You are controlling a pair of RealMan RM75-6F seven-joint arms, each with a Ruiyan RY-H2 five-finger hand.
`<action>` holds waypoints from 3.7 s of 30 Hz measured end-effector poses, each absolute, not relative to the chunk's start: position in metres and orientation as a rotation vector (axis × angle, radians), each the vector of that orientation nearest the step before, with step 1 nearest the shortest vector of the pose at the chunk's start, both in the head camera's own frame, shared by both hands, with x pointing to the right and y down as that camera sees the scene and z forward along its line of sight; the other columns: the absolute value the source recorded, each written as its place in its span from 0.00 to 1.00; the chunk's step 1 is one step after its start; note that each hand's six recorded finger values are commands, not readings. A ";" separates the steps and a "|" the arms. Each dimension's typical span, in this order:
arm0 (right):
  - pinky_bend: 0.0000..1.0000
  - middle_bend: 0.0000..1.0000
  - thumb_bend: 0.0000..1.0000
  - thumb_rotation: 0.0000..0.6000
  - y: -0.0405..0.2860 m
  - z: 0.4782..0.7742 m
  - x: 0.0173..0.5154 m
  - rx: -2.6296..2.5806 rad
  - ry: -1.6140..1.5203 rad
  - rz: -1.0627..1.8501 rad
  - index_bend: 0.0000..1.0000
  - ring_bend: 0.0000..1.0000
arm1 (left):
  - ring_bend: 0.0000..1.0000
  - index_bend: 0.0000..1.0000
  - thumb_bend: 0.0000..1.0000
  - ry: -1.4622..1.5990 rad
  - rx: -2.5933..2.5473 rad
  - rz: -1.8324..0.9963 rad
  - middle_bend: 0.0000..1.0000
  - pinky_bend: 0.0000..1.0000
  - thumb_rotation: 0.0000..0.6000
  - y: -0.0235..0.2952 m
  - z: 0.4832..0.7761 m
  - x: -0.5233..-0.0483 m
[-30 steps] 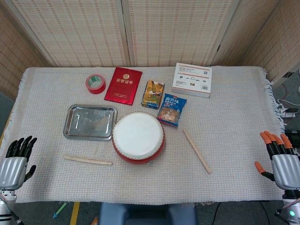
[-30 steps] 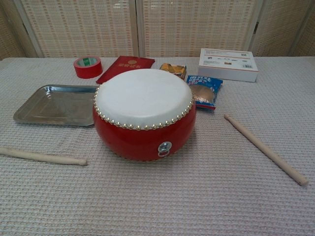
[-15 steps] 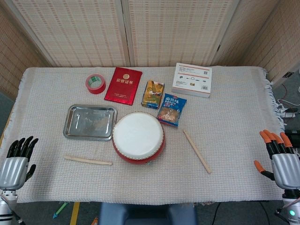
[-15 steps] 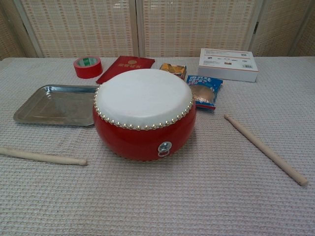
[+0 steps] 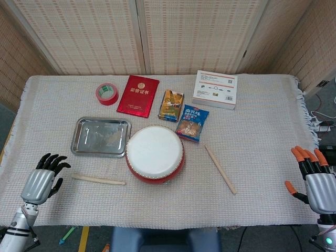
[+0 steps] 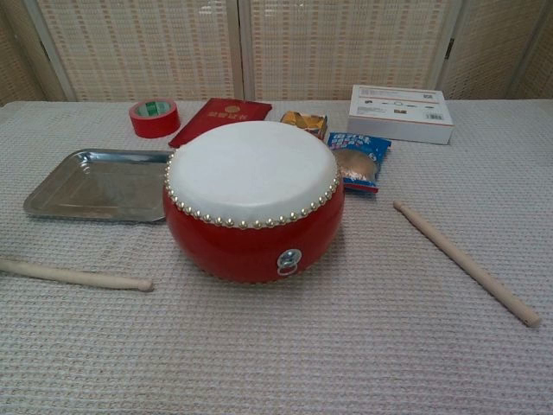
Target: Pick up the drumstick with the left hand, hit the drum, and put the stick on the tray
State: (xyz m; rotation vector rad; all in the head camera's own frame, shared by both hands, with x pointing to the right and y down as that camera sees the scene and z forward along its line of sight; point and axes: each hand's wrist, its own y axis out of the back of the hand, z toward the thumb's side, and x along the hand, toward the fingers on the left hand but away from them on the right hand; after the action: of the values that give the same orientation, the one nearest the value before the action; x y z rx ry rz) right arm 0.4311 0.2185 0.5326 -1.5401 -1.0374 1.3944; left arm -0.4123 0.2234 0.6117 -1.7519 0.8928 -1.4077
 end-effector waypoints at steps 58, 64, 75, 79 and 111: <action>0.01 0.06 0.26 1.00 0.230 0.531 0.439 -1.568 -1.065 1.388 0.00 0.00 | 0.05 0.54 0.36 0.728 -1.972 -1.558 0.19 0.00 1.00 0.240 0.722 -0.293; 0.01 0.06 0.26 1.00 0.230 0.531 0.439 -1.570 -1.066 1.390 0.00 0.00 | 0.06 0.55 0.36 0.765 -1.990 -1.557 0.19 0.00 1.00 0.241 0.722 -0.295; 0.01 0.06 0.26 1.00 0.229 0.528 0.435 -1.570 -1.061 1.379 0.00 0.00 | 0.09 0.58 0.37 1.026 -2.157 -1.485 0.23 0.02 1.00 0.239 0.705 -0.301; 0.01 0.06 0.26 1.00 0.230 0.527 0.434 -1.570 -1.058 1.376 0.00 0.00 | 0.10 0.59 0.39 1.213 -2.294 -1.417 0.23 0.05 1.00 0.237 0.695 -0.306; 0.01 0.06 0.26 1.00 0.235 0.524 0.427 -1.567 -1.052 1.382 0.00 0.00 | 0.15 0.60 0.39 2.040 -3.581 -0.782 0.28 0.12 1.00 0.225 0.656 -0.353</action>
State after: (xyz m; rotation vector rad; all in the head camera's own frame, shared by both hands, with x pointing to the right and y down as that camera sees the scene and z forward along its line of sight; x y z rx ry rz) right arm 0.4265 0.2351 0.5245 -1.5672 -1.0519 1.3818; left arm -0.3534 0.2254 0.6565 -3.5806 2.0402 -0.7819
